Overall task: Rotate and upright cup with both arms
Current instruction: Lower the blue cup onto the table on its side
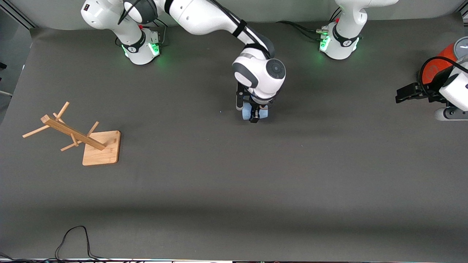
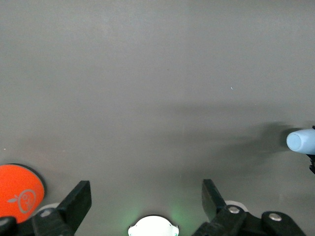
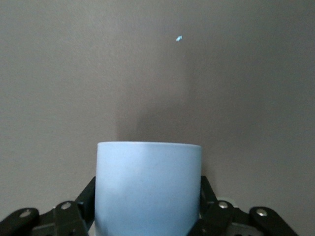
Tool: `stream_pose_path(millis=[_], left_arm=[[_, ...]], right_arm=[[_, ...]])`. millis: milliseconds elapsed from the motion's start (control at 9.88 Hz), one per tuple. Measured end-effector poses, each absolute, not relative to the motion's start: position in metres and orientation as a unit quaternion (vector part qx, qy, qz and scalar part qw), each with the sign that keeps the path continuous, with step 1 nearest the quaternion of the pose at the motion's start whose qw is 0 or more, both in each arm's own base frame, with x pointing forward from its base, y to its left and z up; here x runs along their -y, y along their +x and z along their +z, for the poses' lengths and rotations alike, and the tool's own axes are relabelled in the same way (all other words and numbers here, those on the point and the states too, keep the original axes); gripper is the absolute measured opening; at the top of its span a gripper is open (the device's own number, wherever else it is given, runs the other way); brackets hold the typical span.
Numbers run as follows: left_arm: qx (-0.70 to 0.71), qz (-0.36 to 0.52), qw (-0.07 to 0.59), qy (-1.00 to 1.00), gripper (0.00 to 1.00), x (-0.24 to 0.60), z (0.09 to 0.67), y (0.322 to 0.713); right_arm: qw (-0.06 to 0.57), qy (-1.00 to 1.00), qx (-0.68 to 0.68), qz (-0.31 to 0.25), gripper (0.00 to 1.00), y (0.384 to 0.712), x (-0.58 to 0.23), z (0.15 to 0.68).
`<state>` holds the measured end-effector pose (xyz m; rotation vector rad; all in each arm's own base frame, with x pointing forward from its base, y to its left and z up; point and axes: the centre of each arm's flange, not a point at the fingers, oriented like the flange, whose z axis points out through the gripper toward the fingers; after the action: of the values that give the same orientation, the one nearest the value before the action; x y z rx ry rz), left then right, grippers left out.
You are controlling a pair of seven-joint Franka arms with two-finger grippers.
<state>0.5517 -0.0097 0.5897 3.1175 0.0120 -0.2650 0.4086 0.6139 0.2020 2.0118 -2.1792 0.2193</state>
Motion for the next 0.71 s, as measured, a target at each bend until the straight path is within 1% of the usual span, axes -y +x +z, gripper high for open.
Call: stream_pose_path(millis=[202, 506, 607, 708], left_arm=[[-0.004, -0.085, 0.006, 0.996, 1.00, 0.010, 0.590, 0.552], [-0.004, -0.085, 0.006, 0.996, 1.00, 0.010, 0.589, 0.552], [-0.004, -0.085, 0.006, 0.996, 1.00, 0.010, 0.589, 0.552], [-0.004, -0.085, 0.006, 0.996, 1.00, 0.010, 0.589, 0.552]], right_arm=[[0.088, 0.672, 0.731, 0.077, 0.81, 0.408, -0.615, 0.184], [0.085, 0.673, 0.731, 0.077, 0.83, 0.409, -0.618, 0.181], [0.086, 0.672, 0.731, 0.078, 0.93, 0.409, -0.617, 0.178], [0.086, 0.672, 0.731, 0.078, 1.00, 0.409, -0.617, 0.175]])
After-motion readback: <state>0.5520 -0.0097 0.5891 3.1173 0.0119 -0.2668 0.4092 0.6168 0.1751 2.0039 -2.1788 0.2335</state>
